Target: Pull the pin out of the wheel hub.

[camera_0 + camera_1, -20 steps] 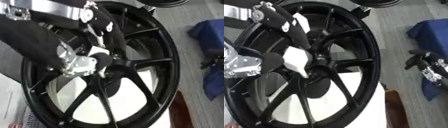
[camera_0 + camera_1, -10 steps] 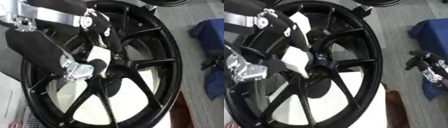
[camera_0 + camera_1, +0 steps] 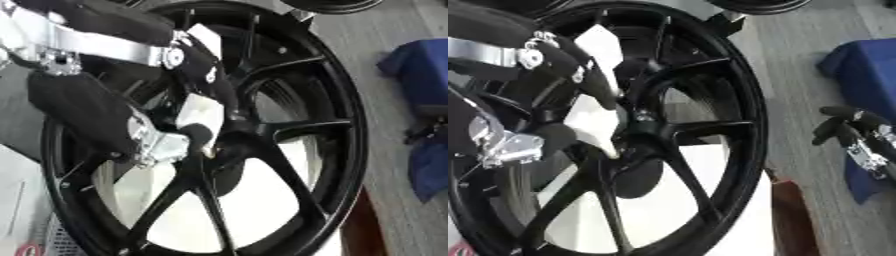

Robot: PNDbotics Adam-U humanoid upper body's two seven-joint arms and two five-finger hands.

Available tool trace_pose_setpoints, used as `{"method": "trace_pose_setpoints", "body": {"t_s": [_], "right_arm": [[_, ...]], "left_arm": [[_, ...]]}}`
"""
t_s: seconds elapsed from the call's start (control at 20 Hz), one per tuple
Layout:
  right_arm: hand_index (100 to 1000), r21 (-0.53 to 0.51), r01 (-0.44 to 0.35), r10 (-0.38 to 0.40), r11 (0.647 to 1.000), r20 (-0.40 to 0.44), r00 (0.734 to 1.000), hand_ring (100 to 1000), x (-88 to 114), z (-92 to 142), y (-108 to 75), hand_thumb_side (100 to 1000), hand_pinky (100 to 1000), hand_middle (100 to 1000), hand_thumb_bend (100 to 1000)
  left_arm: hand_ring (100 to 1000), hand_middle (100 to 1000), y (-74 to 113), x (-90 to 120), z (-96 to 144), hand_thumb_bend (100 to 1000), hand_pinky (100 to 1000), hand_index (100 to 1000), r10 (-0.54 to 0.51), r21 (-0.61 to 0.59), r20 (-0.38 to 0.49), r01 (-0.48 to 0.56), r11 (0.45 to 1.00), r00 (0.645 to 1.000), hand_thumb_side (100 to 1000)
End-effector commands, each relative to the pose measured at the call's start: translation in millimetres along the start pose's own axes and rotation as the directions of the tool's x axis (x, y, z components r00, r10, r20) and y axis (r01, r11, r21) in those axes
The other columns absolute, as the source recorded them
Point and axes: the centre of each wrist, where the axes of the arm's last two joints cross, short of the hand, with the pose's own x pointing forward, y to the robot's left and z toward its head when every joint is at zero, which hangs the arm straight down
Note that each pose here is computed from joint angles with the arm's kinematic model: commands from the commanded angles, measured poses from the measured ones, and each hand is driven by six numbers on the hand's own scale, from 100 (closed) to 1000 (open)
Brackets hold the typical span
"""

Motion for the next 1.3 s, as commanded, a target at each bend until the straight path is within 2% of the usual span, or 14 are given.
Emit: {"method": "trace_pose_setpoints", "body": {"t_s": [0.05,0.2,0.35,0.6,0.75,0.9,1.3], "right_arm": [[846,0.001,-0.028,0.028,1.000,0.011,1.000,594,4,-2,-4.8,696,761,594,100],[845,0.002,-0.028,0.028,1.000,0.012,1.000,592,4,-2,-4.4,696,760,592,100],[844,0.002,-0.028,0.028,1.000,0.013,1.000,590,4,-2,-4.0,697,759,589,100],[843,0.003,-0.028,0.028,1.000,0.010,1.000,585,3,-2,-3.3,700,757,584,100],[843,0.003,-0.029,0.029,1.000,0.009,1.000,584,3,-2,-3.2,701,756,582,100],[843,0.007,-0.028,0.028,1.000,0.010,1.000,583,3,-3,-2.6,701,756,581,100],[842,0.004,-0.027,0.027,1.000,0.010,1.000,583,2,-3,-1.3,703,754,580,100]], "left_arm": [[875,831,4.0,0,10,100,887,908,-0.027,0.008,-0.044,0.027,1.000,0.999,668],[881,837,3.0,-2,10,109,895,907,-0.039,0.007,-0.056,0.040,0.999,0.998,658],[904,847,1.7,-7,8,167,909,918,-0.054,0.015,-0.069,0.055,0.998,0.996,675],[915,840,1.7,-5,12,178,906,915,-0.110,0.069,-0.026,0.112,0.991,0.994,668],[918,846,1.6,-5,14,199,907,916,-0.122,0.091,-0.029,0.124,0.988,0.992,663],[918,845,-0.3,-13,10,221,904,916,-0.112,0.075,-0.070,0.117,0.990,0.991,685],[875,798,-3.4,-39,-4,190,872,911,-0.076,0.047,-0.123,0.082,0.996,0.990,699]]}}
